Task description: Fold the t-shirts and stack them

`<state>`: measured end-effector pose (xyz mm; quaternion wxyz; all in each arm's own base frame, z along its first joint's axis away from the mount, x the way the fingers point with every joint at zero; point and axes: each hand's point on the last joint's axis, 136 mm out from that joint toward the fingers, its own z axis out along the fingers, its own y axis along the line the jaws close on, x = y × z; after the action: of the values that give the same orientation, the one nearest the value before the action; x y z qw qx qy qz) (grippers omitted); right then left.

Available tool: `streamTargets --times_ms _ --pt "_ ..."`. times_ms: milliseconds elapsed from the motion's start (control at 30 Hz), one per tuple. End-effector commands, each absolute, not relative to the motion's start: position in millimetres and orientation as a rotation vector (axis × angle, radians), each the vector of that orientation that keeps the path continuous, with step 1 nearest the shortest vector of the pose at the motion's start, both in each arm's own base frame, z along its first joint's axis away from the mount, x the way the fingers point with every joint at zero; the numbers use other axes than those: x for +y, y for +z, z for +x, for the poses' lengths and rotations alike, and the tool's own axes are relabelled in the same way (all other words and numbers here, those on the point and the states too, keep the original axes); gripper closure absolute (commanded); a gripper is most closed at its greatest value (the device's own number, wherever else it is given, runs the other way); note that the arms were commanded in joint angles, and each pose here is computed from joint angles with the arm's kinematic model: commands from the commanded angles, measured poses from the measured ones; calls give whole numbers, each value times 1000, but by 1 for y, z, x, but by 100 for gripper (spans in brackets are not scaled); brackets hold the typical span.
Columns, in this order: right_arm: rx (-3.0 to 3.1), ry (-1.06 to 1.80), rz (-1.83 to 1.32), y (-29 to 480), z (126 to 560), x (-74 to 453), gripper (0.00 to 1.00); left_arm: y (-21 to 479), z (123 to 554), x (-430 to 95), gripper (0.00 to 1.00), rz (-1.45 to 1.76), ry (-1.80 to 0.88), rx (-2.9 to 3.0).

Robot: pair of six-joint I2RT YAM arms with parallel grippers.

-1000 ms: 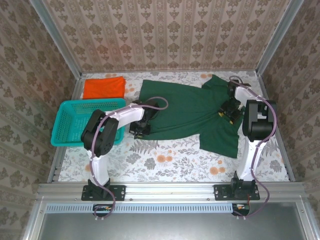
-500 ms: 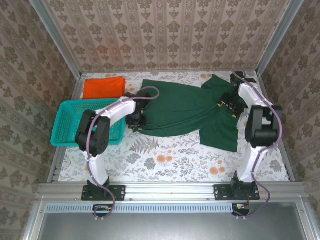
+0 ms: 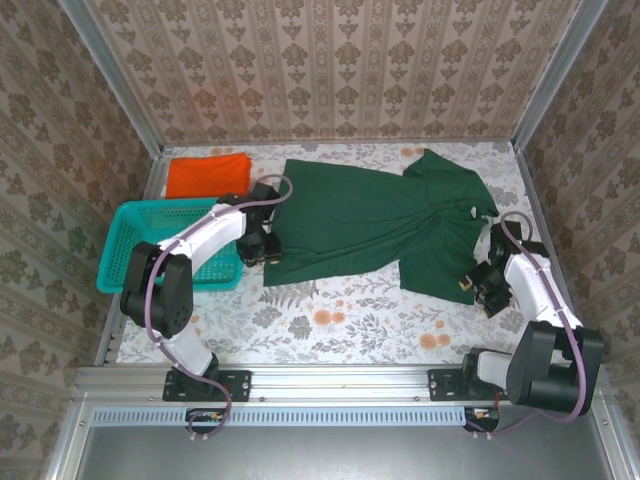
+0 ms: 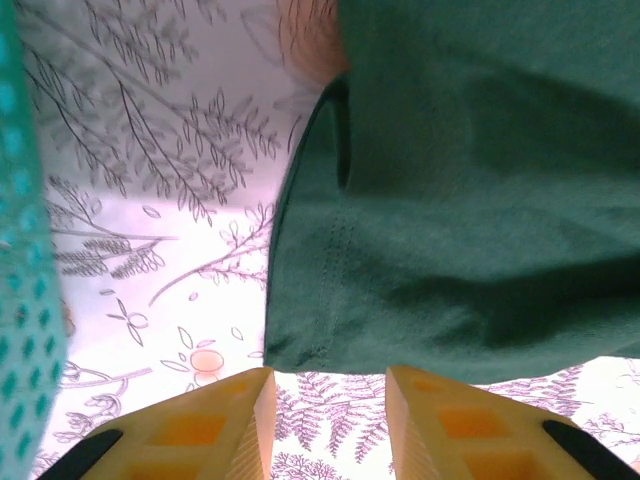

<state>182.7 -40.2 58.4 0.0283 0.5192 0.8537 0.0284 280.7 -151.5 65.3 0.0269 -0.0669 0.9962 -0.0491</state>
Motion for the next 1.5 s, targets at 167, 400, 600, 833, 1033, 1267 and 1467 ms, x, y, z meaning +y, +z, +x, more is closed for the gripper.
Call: streamTargets --times_ms 167,400,600,833,1033,1267,1467 --pt "2485 106 1756 41 173 -50 44 51 264 -151 62 -417 -251 3043" --pt "2485 253 1698 14 201 -46 48 42 268 -149 62 -412 -265 2992" --pt "2455 288 1650 17 207 -46 48 40 268 -147 61 -383 -263 2969" --pt "2495 291 1648 4 210 -46 57 33 265 -139 63 -357 -204 2973" --pt "2506 319 1580 12 226 -48 59 31 268 -142 64 -297 -192 2971" --pt "2502 372 1534 19 230 -44 60 37 271 -147 62 -200 -139 2957" --pt "2484 381 1511 34 220 -41 60 43 273 -150 61 -136 -96 2937"
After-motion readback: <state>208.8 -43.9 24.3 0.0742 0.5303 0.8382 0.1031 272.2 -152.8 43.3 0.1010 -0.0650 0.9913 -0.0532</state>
